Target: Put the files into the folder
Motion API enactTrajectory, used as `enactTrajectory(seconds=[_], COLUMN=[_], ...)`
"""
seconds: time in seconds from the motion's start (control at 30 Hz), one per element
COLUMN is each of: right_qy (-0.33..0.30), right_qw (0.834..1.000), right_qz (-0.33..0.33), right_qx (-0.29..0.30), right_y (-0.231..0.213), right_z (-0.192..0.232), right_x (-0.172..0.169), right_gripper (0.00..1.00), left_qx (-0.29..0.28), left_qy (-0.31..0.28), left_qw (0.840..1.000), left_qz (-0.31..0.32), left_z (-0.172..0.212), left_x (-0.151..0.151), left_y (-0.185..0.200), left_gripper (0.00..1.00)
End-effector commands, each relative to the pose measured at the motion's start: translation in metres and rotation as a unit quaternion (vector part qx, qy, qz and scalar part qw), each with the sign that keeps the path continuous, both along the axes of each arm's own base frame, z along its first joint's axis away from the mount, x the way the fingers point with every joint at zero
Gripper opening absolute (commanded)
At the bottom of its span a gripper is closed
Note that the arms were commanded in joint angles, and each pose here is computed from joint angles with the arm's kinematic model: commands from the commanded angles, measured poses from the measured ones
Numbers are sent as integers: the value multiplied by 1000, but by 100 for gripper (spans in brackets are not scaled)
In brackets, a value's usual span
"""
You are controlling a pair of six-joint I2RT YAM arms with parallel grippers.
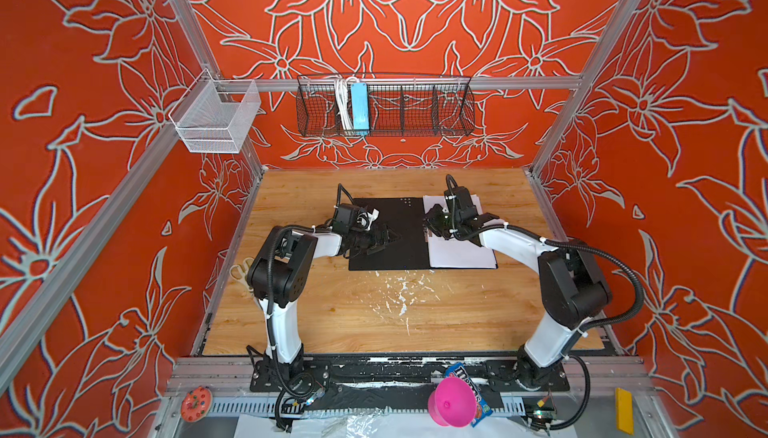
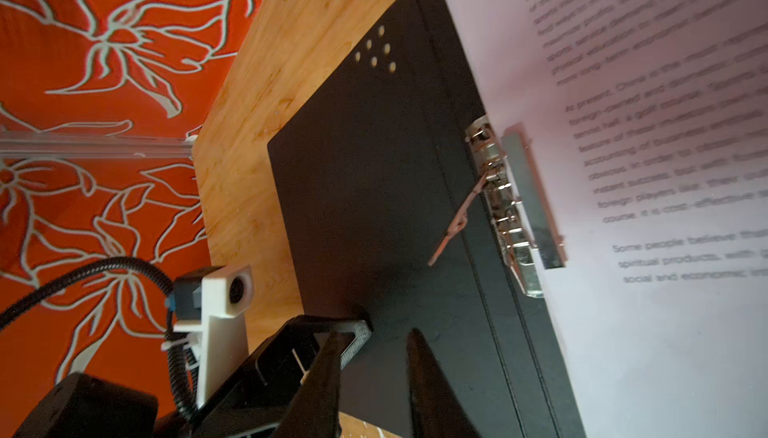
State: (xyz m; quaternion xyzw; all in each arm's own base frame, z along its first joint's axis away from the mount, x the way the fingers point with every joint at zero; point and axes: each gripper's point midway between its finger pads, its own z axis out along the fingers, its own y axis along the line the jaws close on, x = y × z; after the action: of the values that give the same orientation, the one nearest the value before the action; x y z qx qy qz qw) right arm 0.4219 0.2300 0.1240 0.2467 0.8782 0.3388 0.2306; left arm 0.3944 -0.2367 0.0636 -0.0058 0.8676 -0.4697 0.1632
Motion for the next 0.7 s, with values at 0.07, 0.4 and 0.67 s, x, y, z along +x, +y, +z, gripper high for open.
enactTrajectory(seconds=[0.07,0.4,0.67], right_qy=[23,44,56], right_qw=[998,997,996], right_qz=[-41,-43,-42], right_qx=[-37,-53,-48], right_y=[-14,-12,-8], right_z=[-9,-22,-33], right_x=[6,14,17], right_gripper=[27,23,22], left_qx=[41,31,26], left_qy=[-14,-18,-19], left_qw=[999,999,999], left_qz=[5,-1,-3], left_z=[0,3,3], left_x=[-2,-3,-3], left_y=[9,6,5], left_gripper=[97,97,97])
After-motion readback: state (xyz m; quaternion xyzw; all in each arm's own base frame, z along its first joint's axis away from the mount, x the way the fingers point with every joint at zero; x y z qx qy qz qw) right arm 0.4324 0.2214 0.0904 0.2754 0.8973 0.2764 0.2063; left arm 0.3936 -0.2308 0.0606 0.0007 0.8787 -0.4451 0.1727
